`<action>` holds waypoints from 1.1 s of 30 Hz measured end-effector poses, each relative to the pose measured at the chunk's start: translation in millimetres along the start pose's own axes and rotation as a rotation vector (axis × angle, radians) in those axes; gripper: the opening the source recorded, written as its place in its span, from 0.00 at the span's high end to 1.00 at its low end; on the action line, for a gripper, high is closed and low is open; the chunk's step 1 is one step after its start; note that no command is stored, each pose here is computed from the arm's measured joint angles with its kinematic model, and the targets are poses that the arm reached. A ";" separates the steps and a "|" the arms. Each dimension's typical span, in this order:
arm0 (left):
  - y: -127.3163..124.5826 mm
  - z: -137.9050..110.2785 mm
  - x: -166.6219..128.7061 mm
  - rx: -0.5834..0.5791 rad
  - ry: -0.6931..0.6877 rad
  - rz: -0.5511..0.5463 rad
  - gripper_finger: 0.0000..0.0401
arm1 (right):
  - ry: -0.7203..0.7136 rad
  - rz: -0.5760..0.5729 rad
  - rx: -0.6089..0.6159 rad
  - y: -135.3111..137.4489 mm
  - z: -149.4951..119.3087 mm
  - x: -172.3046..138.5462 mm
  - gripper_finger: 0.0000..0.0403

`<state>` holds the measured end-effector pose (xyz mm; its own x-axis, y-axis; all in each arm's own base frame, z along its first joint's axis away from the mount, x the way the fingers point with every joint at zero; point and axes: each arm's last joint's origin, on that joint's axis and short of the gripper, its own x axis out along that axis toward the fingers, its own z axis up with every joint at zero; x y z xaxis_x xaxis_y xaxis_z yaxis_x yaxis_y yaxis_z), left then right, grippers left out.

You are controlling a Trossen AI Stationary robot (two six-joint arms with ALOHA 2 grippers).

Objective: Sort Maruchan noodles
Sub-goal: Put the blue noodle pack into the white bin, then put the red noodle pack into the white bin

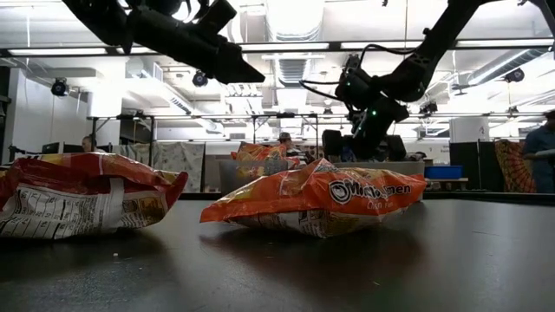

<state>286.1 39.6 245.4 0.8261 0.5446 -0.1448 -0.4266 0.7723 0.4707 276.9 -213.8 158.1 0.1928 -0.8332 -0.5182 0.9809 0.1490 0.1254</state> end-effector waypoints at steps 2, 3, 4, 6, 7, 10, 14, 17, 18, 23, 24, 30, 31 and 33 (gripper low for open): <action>0.9 -0.3 0.4 -0.001 0.001 0.003 0.72 | 0.001 0.004 0.006 1.3 -1.0 -1.1 0.93; 1.4 -0.4 0.7 -0.002 0.000 0.006 0.72 | 0.000 0.002 0.006 2.0 -1.8 -1.5 0.93; 1.8 -0.1 0.8 -0.004 -0.002 0.008 0.72 | -0.005 -0.003 0.003 3.3 -3.0 -2.3 0.93; 2.5 -0.3 1.1 -0.005 -0.003 0.011 0.72 | -0.011 -0.006 -0.002 4.7 -3.6 -4.3 0.93; 2.8 -0.4 1.2 -0.005 -0.002 0.012 0.72 | -0.011 -0.001 -0.003 5.1 -3.0 -6.0 0.93; 2.8 -0.4 1.3 -0.006 -0.002 0.012 0.72 | -0.012 0.019 -0.007 4.8 2.5 -12.6 0.93; 2.8 -0.4 1.3 -0.006 -0.002 0.012 0.72 | -0.029 0.046 0.012 2.6 16.4 -26.3 0.93; 2.8 -0.4 1.3 -0.011 -0.002 0.012 0.72 | -0.042 0.052 0.005 -1.1 27.6 -39.3 0.93; 2.8 -0.4 1.3 -0.013 -0.002 0.012 0.72 | -0.045 0.054 0.006 -2.5 31.1 -43.9 0.93; 2.7 -0.5 1.3 -0.025 -0.001 0.012 0.72 | -0.021 0.153 0.021 -11.6 52.1 -77.0 0.93; 2.6 -0.5 1.2 -0.033 -0.001 0.011 0.72 | -0.001 0.197 0.021 -13.1 55.4 -84.4 0.93; -0.9 -2.4 0.9 -0.130 0.004 -0.062 0.72 | 0.157 0.544 -0.055 -11.1 57.9 -132.0 0.93; -1.9 -2.8 0.8 -0.148 0.002 -0.091 0.72 | 0.194 0.597 -0.077 -9.1 53.3 -139.6 0.93; -4.1 -3.6 0.5 -0.185 0.002 -0.152 0.72 | 0.274 0.687 -0.128 -4.3 41.2 -154.2 0.93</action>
<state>286.9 37.9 240.2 0.8852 0.4181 -0.2040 -0.3577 0.8921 0.2761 241.8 -108.0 272.3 0.7463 -0.3704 -0.5531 0.6296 0.6624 0.4060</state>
